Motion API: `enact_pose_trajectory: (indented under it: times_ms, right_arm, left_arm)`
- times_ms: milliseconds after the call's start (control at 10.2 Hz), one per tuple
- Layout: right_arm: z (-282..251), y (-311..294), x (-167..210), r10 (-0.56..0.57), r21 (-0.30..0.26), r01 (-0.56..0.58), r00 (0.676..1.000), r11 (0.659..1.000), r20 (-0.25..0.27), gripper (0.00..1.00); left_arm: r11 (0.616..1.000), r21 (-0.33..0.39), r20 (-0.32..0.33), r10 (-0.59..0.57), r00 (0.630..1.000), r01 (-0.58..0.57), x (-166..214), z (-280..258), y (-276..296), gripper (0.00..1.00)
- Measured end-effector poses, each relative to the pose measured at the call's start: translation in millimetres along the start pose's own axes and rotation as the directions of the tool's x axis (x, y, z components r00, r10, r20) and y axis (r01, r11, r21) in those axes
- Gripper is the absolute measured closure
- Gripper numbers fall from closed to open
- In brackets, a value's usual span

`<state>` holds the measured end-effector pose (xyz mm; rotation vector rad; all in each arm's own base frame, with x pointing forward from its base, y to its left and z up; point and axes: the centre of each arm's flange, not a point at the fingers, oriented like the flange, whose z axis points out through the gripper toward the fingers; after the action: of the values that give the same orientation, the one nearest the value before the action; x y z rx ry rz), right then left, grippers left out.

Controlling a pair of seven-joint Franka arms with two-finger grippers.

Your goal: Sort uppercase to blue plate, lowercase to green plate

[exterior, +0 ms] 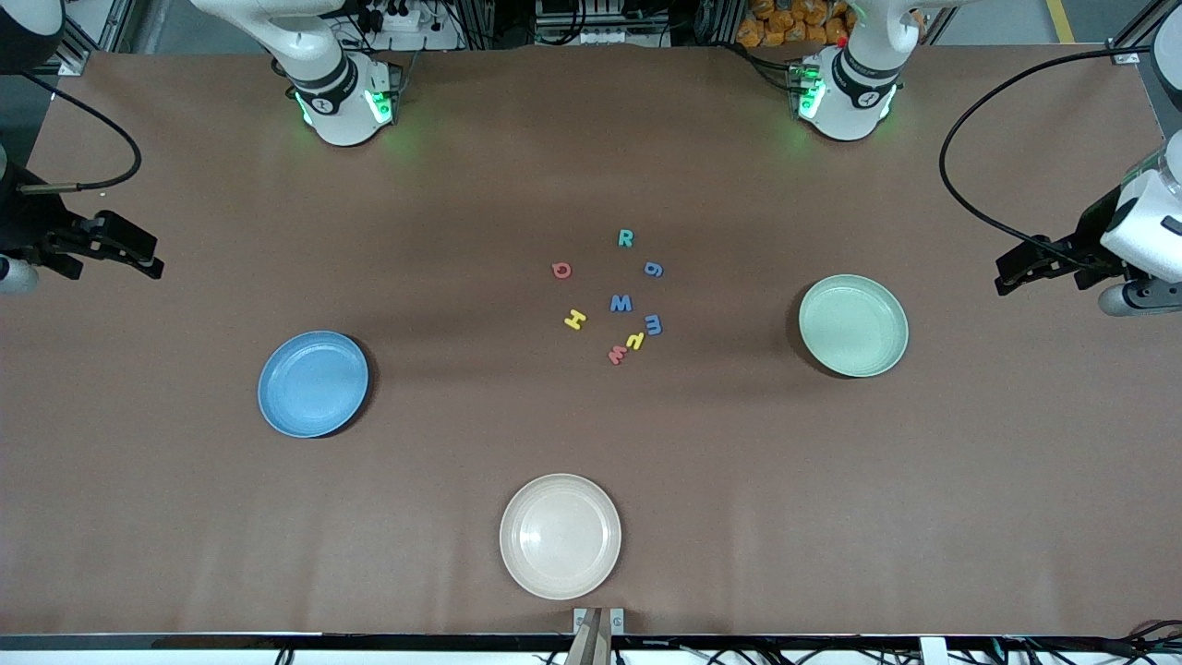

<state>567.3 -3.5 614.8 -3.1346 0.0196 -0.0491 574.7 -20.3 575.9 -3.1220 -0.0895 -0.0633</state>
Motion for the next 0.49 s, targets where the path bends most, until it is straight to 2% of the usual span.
enact_pose_trajectory:
  times_ms: [491]
  right_arm:
    - [-0.3,3.0,0.1,0.005,0.000,-0.005,1.000,1.000,-0.001,0.00]
  left_arm:
    - [1.000,-0.003,-0.028,0.007,1.000,-0.007,1.4,-14.0,4.4,0.00]
